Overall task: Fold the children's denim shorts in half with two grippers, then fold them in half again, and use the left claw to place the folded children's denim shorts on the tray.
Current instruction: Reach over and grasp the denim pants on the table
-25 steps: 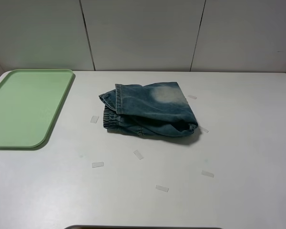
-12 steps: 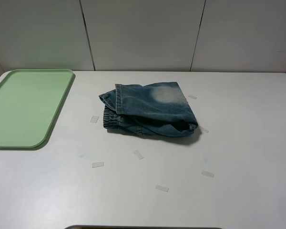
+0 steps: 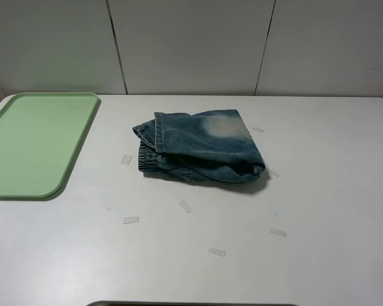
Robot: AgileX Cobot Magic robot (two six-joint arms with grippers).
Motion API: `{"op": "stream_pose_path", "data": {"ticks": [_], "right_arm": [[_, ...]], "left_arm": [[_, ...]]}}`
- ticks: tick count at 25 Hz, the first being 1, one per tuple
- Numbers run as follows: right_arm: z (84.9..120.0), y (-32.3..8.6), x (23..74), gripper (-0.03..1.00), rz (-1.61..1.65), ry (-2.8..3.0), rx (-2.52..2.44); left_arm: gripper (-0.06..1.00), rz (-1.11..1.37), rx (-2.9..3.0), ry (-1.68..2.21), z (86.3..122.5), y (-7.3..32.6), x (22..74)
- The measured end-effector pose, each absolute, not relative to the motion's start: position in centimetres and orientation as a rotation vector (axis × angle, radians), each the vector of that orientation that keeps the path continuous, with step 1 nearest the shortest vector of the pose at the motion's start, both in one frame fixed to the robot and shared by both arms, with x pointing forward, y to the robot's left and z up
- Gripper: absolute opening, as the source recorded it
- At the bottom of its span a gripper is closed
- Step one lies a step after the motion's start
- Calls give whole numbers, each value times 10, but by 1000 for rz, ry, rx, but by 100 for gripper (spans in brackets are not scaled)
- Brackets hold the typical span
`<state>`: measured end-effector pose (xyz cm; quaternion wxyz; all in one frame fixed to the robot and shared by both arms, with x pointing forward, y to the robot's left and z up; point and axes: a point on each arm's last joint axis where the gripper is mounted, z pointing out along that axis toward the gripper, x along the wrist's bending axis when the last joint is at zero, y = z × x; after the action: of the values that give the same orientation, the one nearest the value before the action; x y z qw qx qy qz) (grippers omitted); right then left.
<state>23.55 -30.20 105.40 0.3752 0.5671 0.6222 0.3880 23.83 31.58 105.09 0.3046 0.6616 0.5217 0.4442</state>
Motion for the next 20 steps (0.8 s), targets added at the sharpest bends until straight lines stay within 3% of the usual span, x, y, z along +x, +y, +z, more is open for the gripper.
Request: {"op": "stream_pose_path", "data": {"ticks": [5, 11, 20], "right_arm": [[1054, -302, 236, 69, 993, 1592, 1452], [1054, -302, 236, 69, 993, 1592, 1452], [1054, -302, 236, 69, 993, 1592, 1452]], "left_arm": [[87, 1097, 1601, 1323, 1072, 306, 250], [87, 771, 1449, 1351, 1089, 283, 299], [87, 396, 1482, 1503, 1068, 257, 402]]}}
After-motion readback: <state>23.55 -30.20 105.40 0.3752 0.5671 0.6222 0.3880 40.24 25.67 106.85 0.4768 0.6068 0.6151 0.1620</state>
